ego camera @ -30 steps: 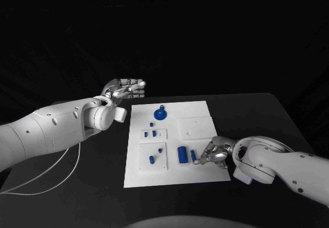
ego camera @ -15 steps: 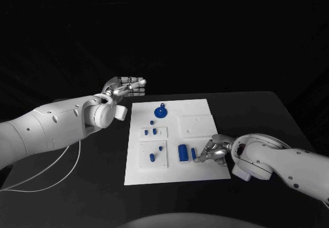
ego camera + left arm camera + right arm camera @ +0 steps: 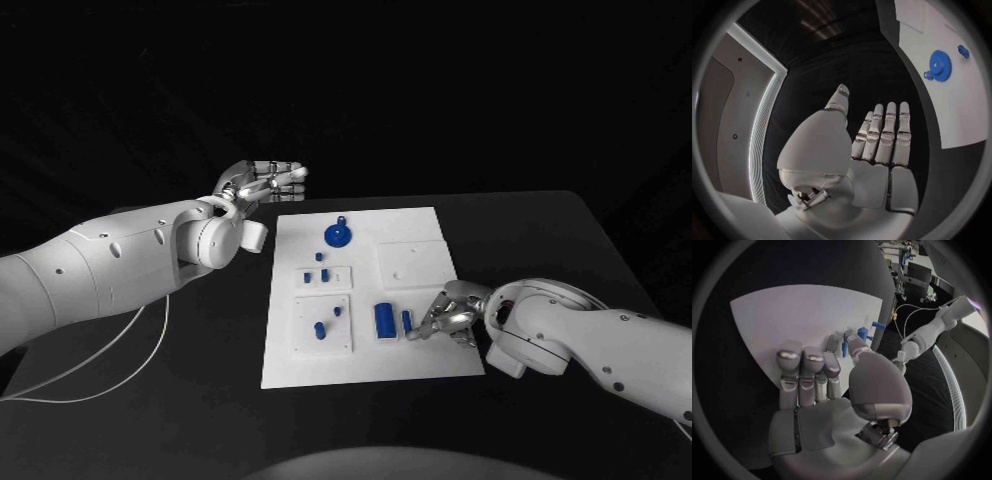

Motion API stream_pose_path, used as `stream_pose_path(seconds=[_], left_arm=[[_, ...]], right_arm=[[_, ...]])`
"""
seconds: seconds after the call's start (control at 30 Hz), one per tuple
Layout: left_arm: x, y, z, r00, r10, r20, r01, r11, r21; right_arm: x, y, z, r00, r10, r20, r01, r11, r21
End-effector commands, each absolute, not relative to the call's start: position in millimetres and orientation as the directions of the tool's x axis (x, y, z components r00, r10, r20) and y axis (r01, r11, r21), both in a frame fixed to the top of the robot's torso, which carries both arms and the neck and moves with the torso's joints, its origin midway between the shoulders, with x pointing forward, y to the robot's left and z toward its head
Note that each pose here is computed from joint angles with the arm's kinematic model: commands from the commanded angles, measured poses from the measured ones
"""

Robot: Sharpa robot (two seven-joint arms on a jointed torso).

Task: Assemble the parts on the task board

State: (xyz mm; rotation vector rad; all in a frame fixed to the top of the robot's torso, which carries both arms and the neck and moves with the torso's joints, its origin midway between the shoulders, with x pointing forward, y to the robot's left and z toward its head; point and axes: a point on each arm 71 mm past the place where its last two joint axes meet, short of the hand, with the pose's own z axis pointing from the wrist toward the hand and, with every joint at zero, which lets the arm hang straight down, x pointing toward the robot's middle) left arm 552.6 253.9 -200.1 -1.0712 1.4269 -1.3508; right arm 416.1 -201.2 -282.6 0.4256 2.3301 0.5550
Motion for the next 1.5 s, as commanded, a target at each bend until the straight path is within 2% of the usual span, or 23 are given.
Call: stream_pose_path(seconds=[0.03,0.37,0.67,0.9,1.07,1.3,1.5], left_arm=[[552.5,252.1,-199.4,-0.262,-0.964,-0.033,-0.014,0.038,-0.999],[552.5,252.9,-199.3,-0.259,-0.965,-0.034,-0.012,0.038,-0.999],[552.7,251.5,-198.3,-0.259,-0.965,-0.031,0.001,0.032,-0.999],[553.8,252.3,-197.5,-0.246,-0.969,-0.031,0.012,0.028,-1.000],[556.9,255.1,-197.0,-0.222,-0.974,-0.034,0.019,0.030,-0.999],[566.8,259.7,-196.3,-0.165,-0.985,-0.041,0.025,0.037,-0.999],[576.8,264.9,-189.6,-0.112,-0.993,-0.048,0.032,0.044,-0.999]], right_arm=[[413,-203,-288,-0.721,0.435,-0.539,0.154,0.859,0.488],[413,-206,-281,-0.693,0.493,-0.526,0.152,0.813,0.561],[431,-219,-269,-0.614,0.619,-0.490,0.168,0.709,0.685],[464,-237,-248,-0.513,0.744,-0.428,0.128,0.559,0.819],[498,-259,-233,-0.383,0.844,-0.375,0.086,0.437,0.895],[537,-282,-229,-0.233,0.930,-0.284,0.046,0.302,0.952],[558,-287,-231,-0.166,0.972,-0.165,0.038,0.174,0.984]])
